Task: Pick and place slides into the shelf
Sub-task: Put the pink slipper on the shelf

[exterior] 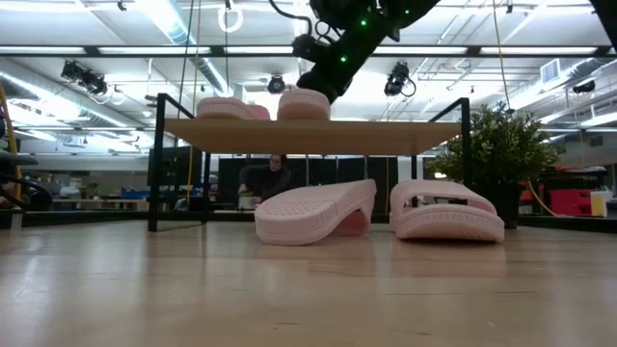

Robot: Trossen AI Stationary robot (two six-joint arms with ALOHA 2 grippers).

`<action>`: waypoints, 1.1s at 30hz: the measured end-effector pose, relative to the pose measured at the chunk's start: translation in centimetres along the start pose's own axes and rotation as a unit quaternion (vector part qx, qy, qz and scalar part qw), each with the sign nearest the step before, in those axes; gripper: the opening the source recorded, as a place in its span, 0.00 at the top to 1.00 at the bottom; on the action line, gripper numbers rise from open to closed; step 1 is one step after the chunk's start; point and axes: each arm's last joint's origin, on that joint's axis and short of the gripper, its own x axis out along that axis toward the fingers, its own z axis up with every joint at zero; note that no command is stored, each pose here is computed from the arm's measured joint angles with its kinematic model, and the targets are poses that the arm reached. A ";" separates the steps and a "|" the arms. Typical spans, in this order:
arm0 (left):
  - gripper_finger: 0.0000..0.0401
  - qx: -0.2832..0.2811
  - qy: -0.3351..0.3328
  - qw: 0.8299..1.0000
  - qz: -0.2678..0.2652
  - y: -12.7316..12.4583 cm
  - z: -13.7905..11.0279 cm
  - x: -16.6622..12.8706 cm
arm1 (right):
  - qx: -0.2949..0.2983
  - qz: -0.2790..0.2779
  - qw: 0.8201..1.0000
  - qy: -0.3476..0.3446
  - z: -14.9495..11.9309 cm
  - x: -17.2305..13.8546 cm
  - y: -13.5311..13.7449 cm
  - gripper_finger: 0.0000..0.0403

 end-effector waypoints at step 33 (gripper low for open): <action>0.56 -0.002 0.000 1.000 0.000 0.0 0.0 0.0 | 0.046 0.043 0.997 -0.035 0.7 -0.3 0.8 0.83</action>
